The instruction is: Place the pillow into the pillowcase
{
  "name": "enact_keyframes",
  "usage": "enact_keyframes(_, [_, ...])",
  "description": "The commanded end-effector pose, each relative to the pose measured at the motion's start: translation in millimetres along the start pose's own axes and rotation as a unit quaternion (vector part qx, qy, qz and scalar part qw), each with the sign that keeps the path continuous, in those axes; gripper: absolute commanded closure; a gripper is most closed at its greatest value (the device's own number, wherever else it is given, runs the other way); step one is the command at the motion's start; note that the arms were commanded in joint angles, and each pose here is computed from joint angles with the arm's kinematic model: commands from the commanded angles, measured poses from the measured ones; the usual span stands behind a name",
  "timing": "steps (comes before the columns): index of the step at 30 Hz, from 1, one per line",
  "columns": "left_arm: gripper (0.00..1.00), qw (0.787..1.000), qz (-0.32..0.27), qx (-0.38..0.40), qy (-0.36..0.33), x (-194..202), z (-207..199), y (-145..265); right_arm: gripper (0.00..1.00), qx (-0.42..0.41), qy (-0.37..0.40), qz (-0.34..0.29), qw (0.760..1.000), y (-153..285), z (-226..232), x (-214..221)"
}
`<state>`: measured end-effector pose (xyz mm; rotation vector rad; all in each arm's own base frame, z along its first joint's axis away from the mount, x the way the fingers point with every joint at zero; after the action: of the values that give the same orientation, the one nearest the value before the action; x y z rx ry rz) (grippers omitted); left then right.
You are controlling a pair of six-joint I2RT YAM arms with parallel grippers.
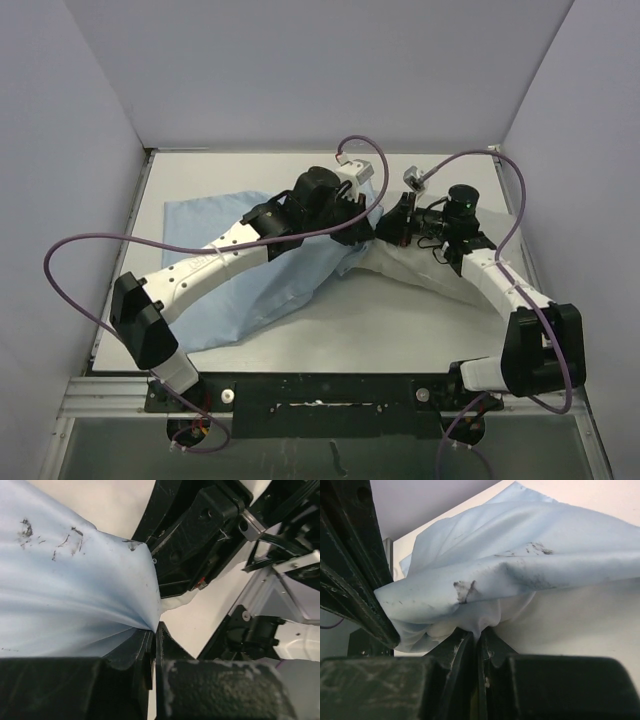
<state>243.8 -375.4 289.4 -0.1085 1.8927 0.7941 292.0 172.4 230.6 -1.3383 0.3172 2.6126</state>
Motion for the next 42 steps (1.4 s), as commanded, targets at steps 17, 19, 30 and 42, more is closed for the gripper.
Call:
enact_keyframes(17, [0.26, 0.993, -0.113, -0.004, -0.039, 20, 14, 80, 0.18, -0.046, 0.313, 0.066, 0.946, 45, 37, -19])
enact_keyframes(19, [0.18, 0.988, -0.139, -0.015, -0.071, 25, 3, 97, 0.07, -0.056, 0.392, 0.084, 0.914, 52, 48, -13])
enact_keyframes(30, [0.02, 0.951, -0.075, -0.188, -0.232, 91, 20, 58, 0.02, 0.096, 0.462, 0.237, 0.849, 84, -12, 58])
enact_keyframes(42, [0.17, 0.927, -0.097, -0.325, -0.162, 103, 65, -26, 0.25, 0.212, 0.453, 0.275, 0.821, 75, -58, 75])
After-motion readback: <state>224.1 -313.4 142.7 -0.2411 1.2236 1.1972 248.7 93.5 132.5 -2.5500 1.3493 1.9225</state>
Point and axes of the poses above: each gripper's point midway between its finger pads, its own y axis back along the fingers, its own z axis along the line the jaws close on, x = y × z, the point moved 4 cm from there along y, back along the fingers, and after that the axes turned 14 degrees about -y, right-handed, at the moved point
